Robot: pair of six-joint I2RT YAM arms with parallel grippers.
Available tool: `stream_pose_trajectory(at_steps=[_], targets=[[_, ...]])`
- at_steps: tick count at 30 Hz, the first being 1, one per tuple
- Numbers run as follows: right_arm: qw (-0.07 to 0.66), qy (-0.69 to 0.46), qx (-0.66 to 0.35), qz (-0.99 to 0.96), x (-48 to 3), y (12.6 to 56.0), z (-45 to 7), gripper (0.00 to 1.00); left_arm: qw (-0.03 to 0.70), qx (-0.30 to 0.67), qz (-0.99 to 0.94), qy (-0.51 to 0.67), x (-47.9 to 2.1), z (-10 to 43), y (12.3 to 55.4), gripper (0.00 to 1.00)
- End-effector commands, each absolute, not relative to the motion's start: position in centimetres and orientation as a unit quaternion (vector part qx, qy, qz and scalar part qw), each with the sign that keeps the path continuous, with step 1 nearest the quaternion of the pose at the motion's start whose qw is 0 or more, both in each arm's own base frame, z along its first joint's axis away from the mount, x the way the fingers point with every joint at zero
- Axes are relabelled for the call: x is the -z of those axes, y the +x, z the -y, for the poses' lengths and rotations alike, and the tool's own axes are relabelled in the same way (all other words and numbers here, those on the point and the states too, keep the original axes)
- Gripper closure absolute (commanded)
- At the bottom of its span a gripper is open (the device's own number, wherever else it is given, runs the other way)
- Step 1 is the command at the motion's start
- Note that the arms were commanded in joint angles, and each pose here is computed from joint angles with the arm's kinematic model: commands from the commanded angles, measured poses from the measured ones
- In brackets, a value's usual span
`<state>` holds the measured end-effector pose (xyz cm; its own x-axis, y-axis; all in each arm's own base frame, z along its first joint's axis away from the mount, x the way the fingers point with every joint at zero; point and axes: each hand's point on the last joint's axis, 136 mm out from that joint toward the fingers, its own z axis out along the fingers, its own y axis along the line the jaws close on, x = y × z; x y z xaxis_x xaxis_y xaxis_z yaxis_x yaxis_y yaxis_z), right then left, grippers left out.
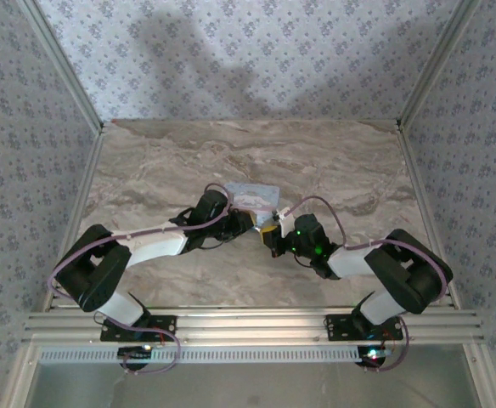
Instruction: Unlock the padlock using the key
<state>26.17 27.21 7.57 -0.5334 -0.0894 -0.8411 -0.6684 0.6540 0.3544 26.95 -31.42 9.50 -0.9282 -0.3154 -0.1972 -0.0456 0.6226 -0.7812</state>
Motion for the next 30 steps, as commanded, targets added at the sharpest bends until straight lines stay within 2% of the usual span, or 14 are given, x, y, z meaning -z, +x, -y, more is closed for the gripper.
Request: stream_pose_trajectory(at_steps=[1,14,30], targets=[[0.440,-0.232,-0.362,-0.789,-9.2,26.9,-28.2,1.00,0.171,0.460,-0.867,-0.089,-12.7,32.7,27.4,0.87],[0.444,-0.237,-0.359,-0.786,-9.1,27.1,-28.8,1.00,0.169,0.464,-0.865,-0.087,-12.9,33.0,27.4,0.87],[0.467,-0.238,-0.388,-0.758,-12.0,28.2,-30.6,1.00,0.162,0.461,-0.868,-0.086,-12.2,33.3,27.4,0.88]])
